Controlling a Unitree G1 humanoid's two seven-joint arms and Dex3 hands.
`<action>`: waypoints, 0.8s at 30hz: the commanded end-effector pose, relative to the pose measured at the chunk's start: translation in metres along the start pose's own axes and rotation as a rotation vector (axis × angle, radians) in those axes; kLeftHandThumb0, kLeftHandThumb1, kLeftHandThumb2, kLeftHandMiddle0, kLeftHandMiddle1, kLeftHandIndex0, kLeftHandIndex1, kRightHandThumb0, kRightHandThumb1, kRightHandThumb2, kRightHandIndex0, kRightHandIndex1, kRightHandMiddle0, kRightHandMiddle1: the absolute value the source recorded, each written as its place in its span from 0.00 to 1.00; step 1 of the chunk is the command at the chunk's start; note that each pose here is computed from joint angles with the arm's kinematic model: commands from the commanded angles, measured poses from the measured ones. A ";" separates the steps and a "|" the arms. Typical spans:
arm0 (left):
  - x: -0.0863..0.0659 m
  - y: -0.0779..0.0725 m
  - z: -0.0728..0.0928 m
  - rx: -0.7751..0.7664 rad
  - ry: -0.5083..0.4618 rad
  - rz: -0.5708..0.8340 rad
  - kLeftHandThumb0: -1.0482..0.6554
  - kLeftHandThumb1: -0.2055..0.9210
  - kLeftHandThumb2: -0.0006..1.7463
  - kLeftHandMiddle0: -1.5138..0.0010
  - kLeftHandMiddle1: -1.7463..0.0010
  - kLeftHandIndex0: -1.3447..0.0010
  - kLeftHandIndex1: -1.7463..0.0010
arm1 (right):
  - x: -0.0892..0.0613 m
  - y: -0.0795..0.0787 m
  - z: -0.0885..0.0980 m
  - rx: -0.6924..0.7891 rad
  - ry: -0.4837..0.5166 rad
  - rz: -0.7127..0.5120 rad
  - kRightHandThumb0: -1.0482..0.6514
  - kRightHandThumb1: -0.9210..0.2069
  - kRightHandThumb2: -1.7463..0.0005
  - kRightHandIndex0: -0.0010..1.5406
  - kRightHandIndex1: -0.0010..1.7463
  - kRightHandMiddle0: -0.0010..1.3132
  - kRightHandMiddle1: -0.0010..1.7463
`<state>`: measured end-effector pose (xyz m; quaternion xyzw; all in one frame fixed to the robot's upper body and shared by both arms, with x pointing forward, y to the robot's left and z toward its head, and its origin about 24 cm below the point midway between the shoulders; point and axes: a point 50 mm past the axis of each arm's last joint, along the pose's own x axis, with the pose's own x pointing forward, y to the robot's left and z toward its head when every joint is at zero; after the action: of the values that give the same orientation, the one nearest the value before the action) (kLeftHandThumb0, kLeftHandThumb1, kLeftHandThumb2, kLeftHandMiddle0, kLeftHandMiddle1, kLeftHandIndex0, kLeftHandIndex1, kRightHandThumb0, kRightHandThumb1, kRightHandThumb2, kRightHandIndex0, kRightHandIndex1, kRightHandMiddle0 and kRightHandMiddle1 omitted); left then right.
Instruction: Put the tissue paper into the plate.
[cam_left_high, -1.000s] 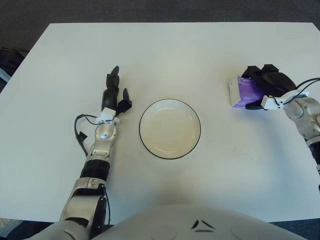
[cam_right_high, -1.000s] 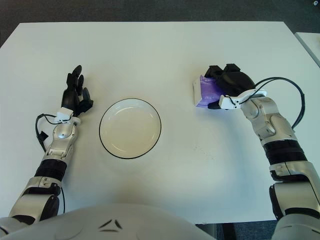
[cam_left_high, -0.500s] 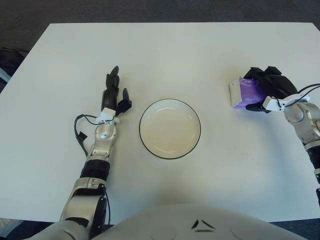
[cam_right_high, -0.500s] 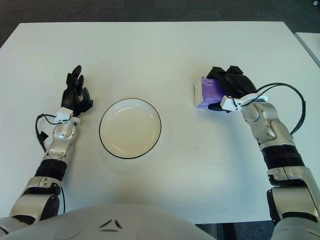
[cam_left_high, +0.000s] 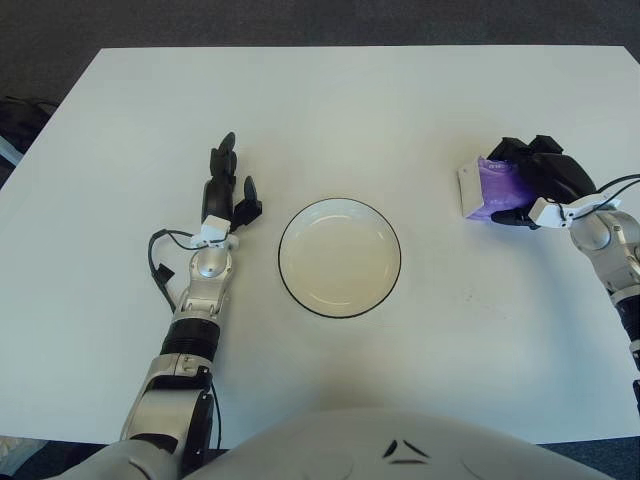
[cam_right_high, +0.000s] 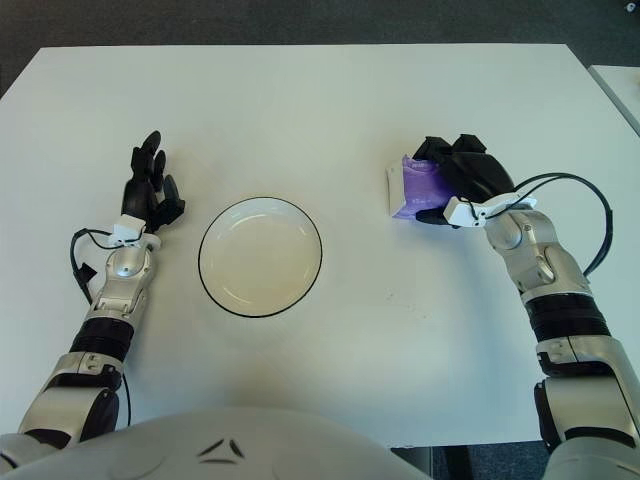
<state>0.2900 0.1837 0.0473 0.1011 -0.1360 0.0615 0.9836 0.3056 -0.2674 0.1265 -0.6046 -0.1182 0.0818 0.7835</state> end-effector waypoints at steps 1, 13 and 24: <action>-0.045 -0.003 -0.045 0.013 0.219 -0.011 0.18 1.00 0.51 0.83 0.99 1.00 0.73 | -0.002 -0.003 0.004 0.047 -0.024 -0.031 0.48 0.50 0.35 0.81 1.00 0.72 1.00; -0.046 -0.001 -0.048 0.024 0.226 -0.023 0.17 1.00 0.52 0.83 1.00 1.00 0.74 | 0.009 -0.059 0.044 0.038 -0.138 -0.255 0.39 0.30 0.44 0.86 1.00 0.77 1.00; -0.046 -0.003 -0.048 0.017 0.222 -0.032 0.17 1.00 0.51 0.84 1.00 1.00 0.73 | 0.017 -0.080 0.080 0.155 -0.240 -0.295 0.44 0.34 0.41 0.88 1.00 0.80 1.00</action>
<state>0.2931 0.1853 0.0474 0.1020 -0.1368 0.0607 0.9835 0.2996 -0.2198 0.2145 -0.5285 -0.2676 0.0387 0.8047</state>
